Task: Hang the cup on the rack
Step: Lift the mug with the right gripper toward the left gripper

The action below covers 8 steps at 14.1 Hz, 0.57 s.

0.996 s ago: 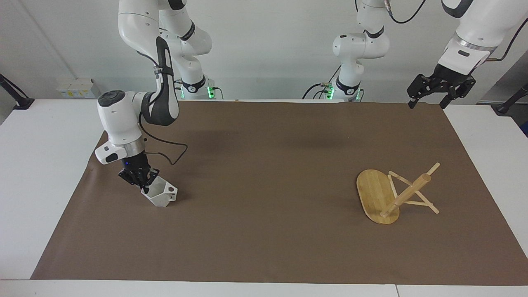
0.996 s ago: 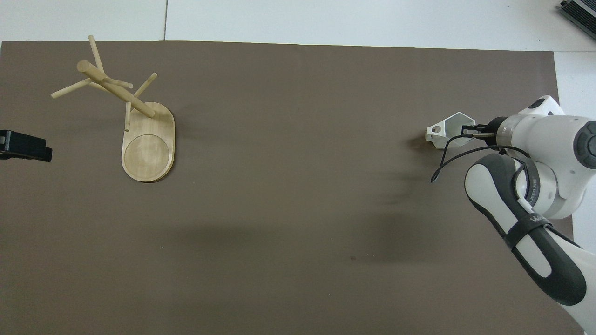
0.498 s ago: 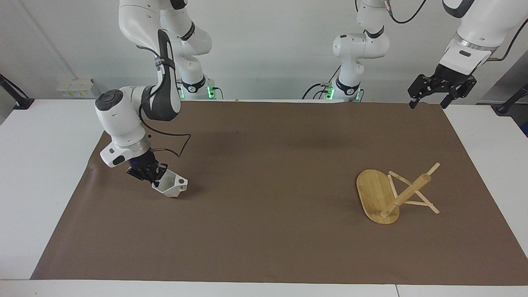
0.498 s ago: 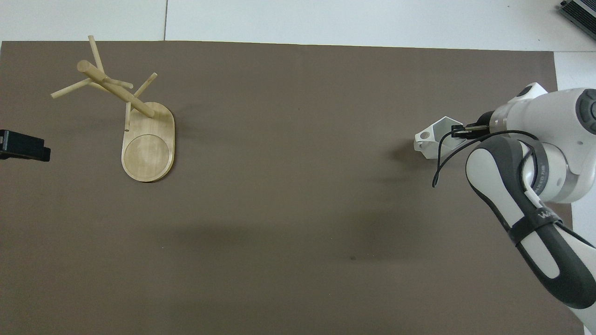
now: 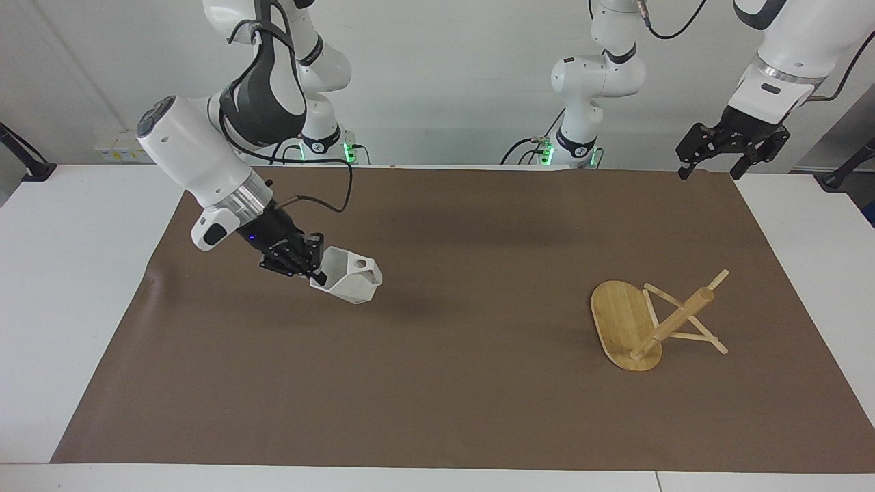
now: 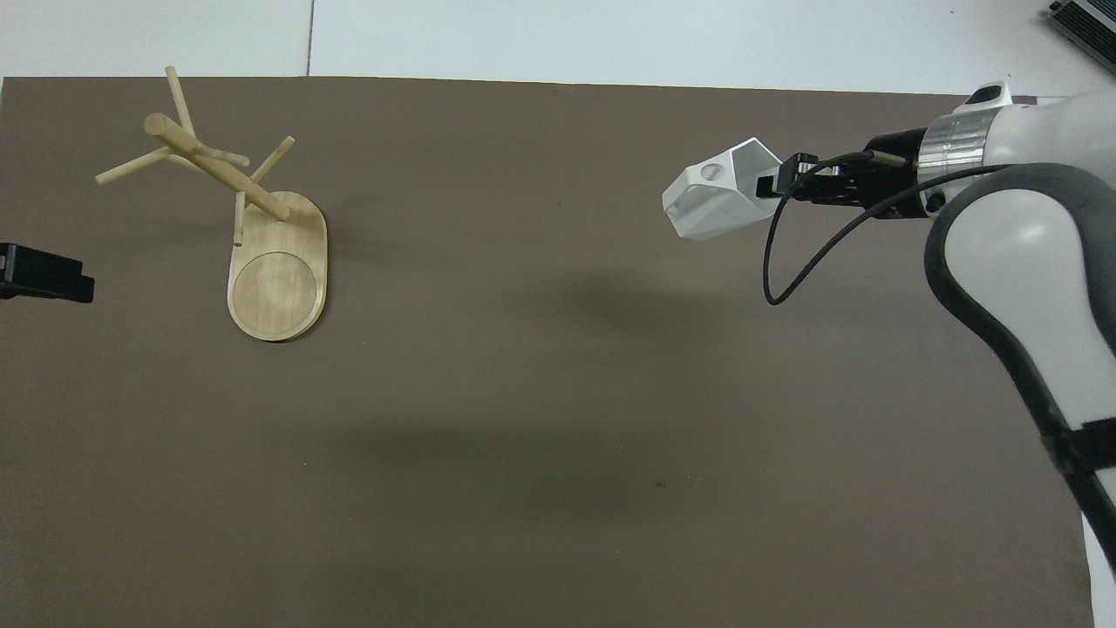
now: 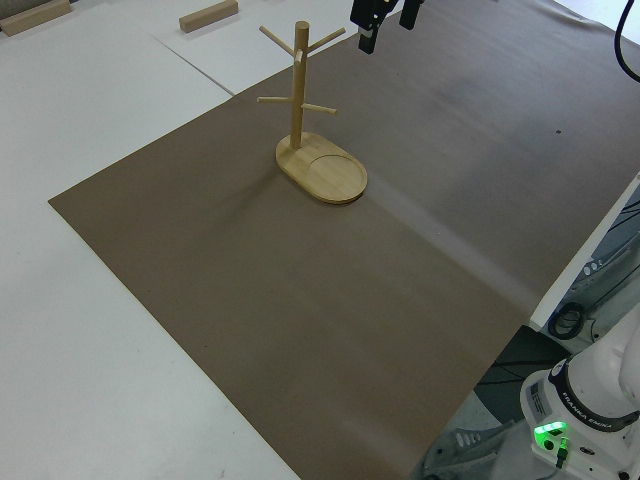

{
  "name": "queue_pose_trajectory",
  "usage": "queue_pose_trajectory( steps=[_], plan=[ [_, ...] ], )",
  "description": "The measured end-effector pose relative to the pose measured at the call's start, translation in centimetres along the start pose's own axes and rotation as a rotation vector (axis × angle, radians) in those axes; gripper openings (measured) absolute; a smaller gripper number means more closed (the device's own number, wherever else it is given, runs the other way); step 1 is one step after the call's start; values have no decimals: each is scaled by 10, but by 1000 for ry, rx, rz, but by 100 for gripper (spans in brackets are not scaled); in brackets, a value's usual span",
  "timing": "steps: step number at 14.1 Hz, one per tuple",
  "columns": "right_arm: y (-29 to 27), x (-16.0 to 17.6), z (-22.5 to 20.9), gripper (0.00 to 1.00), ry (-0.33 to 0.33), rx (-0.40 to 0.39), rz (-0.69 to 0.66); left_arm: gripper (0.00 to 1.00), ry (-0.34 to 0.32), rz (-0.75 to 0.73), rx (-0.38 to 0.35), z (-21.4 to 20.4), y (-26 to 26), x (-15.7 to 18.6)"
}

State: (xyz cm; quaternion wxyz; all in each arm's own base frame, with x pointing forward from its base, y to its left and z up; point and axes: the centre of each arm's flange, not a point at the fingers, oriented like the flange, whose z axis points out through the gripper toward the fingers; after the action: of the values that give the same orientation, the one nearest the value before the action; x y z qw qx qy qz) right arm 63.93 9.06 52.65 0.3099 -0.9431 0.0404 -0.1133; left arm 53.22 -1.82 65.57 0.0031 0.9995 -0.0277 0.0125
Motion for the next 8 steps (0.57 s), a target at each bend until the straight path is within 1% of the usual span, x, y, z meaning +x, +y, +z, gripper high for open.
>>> queue_pose_trajectory(
  steps=[2, 3, 4, 6, 8],
  plan=[
    [-40, -6, 6, 4, -3, 130, 11, 100, 0, -10, 0, 0, -5, 0],
    [-65, -11, 14, 4, 3, 197, 11, 100, 1, -13, 1, 0, -8, 0],
    [-86, -16, 21, 4, 20, 243, 13, 100, 3, 0, -2, 0, -7, 0],
    [-122, -28, 37, 4, 45, 306, 12, 100, 24, 91, -20, 5, -3, 2],
    [-152, -44, 51, 4, 35, 346, 16, 100, 52, 209, -58, 16, 3, 3]
  ],
)
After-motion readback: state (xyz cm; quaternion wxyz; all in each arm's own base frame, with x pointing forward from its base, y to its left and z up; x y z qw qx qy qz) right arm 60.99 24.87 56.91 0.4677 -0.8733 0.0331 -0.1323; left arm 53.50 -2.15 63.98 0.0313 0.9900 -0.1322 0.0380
